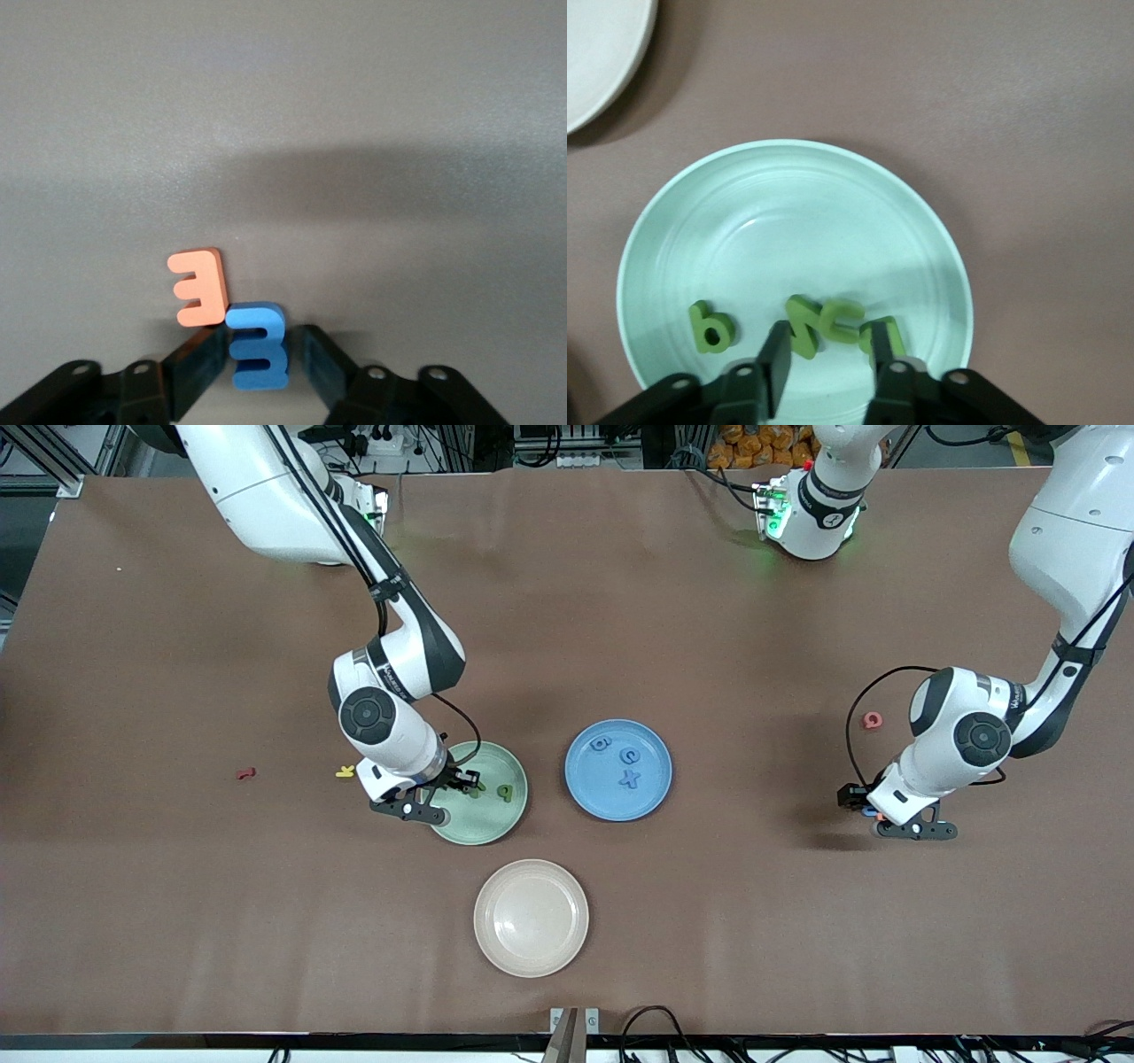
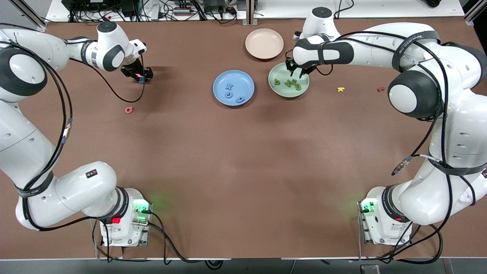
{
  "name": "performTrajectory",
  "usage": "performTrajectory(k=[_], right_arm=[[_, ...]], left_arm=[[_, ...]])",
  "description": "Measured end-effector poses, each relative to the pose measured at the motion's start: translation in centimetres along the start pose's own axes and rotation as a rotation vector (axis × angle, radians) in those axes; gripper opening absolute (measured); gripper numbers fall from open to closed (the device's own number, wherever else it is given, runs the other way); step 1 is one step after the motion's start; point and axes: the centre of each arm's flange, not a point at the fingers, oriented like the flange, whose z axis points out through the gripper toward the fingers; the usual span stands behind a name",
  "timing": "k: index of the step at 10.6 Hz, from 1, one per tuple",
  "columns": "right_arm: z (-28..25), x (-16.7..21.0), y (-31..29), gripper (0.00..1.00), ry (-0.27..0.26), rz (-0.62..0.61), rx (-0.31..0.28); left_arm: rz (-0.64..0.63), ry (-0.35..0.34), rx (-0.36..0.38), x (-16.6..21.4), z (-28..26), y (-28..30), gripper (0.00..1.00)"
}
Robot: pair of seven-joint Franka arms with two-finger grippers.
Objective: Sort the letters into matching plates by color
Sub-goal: 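Carry the blue 3 to the blue plate while the right gripper withdraws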
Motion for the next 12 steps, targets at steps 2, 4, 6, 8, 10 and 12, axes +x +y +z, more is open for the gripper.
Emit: performTrajectory(k=[2, 4, 6, 8, 10, 12], right_arm=[[-0.1, 0.8, 1.4, 0.67, -0.026, -0.094, -0.031], [-1.2, 2.2, 2.9, 0.94, -0.036, -0.144, -0.048], [-2.9, 3.7, 4.6, 1.00, -0.027, -0.180, -0.053], [-5.2, 6.2, 8.4, 1.00, -0.018, -0.227, -0.059], [-7.4, 9.3, 14.2, 1.00, 0.001, -0.290, -0.068], [-9.2, 11.6, 20.2, 1.00, 0.006, -0.327, -0.073]], left_arm=[[-0.011, 0.001, 0.001, 0.0, -0.1, 0.0, 0.34], [-0.039, 0.002, -0.002, 0.0, -0.1, 0.4, 0.34], [-0.051, 0.003, -0.006, 0.1, -0.3, 1.2, 0.34], [-0.060, 0.014, -0.005, 0.3, -0.9, 2.0, 0.34], [-0.075, 0.005, -0.003, 0.4, -1.8, 3.2, 0.27], [-0.114, -0.006, -0.008, 0.6, -3.0, 5.7, 0.27]])
